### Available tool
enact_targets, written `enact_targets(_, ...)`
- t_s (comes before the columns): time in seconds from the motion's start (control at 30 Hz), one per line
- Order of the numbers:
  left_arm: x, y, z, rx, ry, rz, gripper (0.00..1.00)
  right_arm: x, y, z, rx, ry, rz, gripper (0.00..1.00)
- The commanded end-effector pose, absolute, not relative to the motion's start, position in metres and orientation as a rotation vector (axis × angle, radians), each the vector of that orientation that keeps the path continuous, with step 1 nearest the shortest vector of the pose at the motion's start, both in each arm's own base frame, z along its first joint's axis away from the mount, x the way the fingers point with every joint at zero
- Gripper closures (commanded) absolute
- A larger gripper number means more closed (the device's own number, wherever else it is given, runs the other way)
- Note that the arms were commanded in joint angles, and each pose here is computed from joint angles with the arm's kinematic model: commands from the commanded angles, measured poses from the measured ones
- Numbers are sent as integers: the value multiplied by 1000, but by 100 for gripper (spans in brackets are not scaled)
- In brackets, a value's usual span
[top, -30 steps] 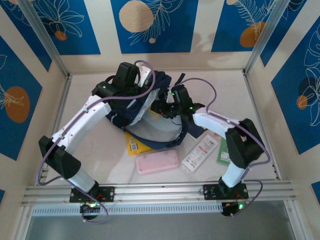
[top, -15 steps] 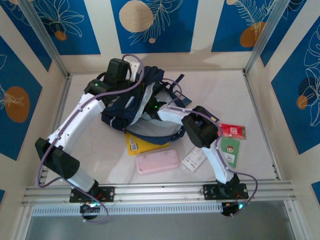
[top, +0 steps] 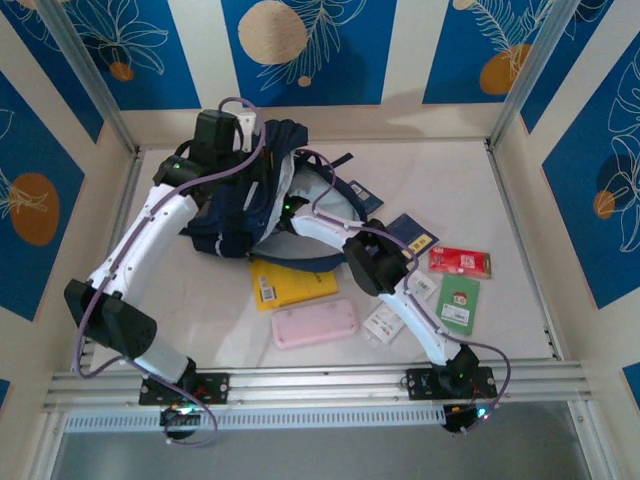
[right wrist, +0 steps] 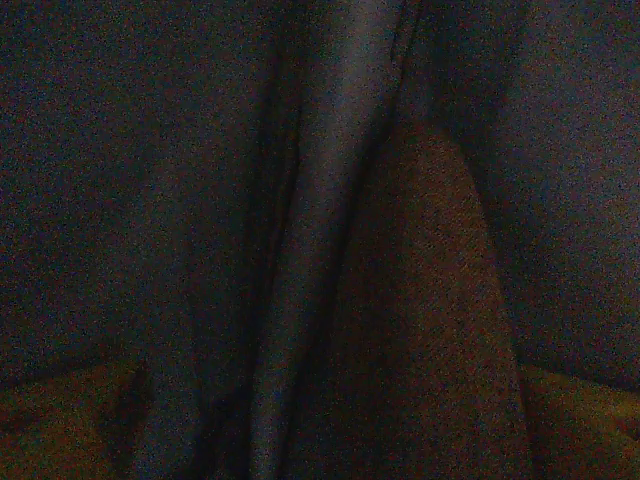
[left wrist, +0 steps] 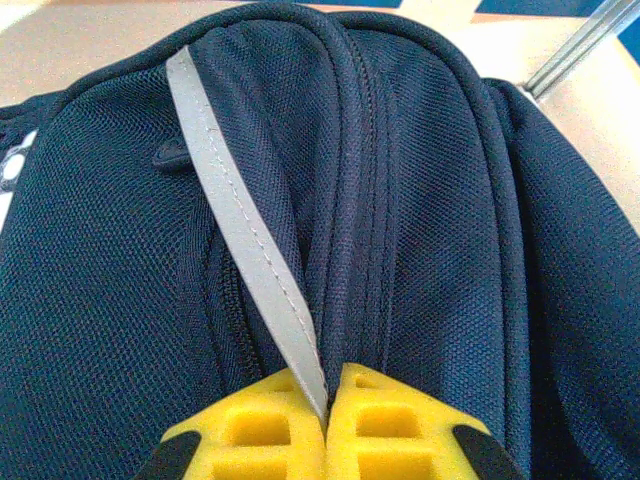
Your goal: Pack the student bag
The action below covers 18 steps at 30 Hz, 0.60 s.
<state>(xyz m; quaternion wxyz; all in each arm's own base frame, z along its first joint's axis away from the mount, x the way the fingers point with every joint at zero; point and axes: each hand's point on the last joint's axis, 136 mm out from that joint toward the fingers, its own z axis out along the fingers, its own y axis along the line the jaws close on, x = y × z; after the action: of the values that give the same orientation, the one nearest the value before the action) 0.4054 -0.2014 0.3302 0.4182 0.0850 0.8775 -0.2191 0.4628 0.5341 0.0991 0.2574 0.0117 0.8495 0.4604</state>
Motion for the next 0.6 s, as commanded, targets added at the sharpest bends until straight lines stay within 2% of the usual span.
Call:
enact_targets(0.0,404,-192,387,216,1998,-600,100,443,532,156,-156,2189,1265,7)
enact_targets(0.27,413,-145,379,111,1991,-511,100,427,474,198,-130,2068,1178,4)
enact_targets(0.37,414,-140,375,81,1992,-531,100,425,455,201,-118,2056,1161,0)
enact_targets(0.57,417,-142,365,88,2018,-546,100,412,444,203,-188,2099,1166,1)
